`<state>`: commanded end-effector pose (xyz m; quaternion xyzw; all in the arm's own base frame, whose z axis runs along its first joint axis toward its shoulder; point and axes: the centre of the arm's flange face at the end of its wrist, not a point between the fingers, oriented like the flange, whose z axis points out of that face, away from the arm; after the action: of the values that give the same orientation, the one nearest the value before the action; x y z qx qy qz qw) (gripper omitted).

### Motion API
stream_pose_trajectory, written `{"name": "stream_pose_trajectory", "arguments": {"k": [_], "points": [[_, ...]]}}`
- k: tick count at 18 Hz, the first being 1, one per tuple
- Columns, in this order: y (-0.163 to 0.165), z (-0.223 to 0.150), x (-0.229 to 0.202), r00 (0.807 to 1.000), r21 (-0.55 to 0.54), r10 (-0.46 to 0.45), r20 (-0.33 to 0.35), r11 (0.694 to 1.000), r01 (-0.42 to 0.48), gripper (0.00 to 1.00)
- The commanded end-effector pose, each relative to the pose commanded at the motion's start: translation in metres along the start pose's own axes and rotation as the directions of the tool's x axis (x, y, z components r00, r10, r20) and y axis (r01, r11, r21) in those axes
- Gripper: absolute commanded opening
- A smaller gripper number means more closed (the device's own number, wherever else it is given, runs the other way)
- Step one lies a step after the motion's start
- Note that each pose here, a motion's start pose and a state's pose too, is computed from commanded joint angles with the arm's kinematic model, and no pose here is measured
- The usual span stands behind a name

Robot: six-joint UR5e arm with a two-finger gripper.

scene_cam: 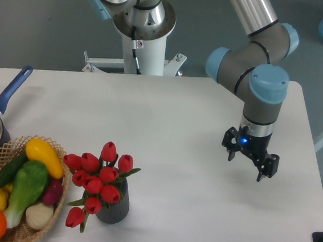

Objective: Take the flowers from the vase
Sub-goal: 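Move the open gripper toward the red tulips in the black vase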

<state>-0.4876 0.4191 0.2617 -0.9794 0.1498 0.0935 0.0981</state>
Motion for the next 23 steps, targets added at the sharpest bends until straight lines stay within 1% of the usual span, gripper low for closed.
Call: {"name": "stream_pose_trajectory", "arguments": {"k": [2,3,4,6,8,10,12,14,16,18,21,23], "points": [[-0.019,-0.009,0.008,0.997,0.011,-0.074,0.009,0.997,0.074,1.0],[-0.024,-0.014,0.008,0.995,0.015,-0.101,0.017,0.995,0.1,1.0],[-0.03,-0.021,0.008,0.994,0.022,-0.107,0.029,0.994,0.107,1.0],[-0.046,-0.039,0.012,0.995,0.061,-0.09,0.046,0.994,0.087,1.0],[-0.064,-0.043,0.018,0.997,0.177,-0.074,0.01,0.982,0.071,1.0],[-0.077,-0.059,0.023,0.998,0.285,-0.06,-0.007,0.957,0.059,1.0],[-0.086,-0.067,0.024,0.999,0.368,-0.047,-0.027,0.928,0.054,1.0],[-0.093,-0.072,0.027,0.998,0.453,-0.032,-0.056,0.89,0.054,1.0],[-0.104,-0.079,0.034,0.997,0.534,-0.007,-0.081,0.844,0.049,1.0],[-0.116,-0.089,0.041,0.996,0.585,0.014,-0.092,0.81,0.042,1.0],[-0.129,-0.09,0.05,0.993,0.619,0.04,-0.112,0.784,0.038,1.0],[-0.139,-0.089,0.057,0.989,0.652,0.061,-0.134,0.757,0.041,1.0]]}}
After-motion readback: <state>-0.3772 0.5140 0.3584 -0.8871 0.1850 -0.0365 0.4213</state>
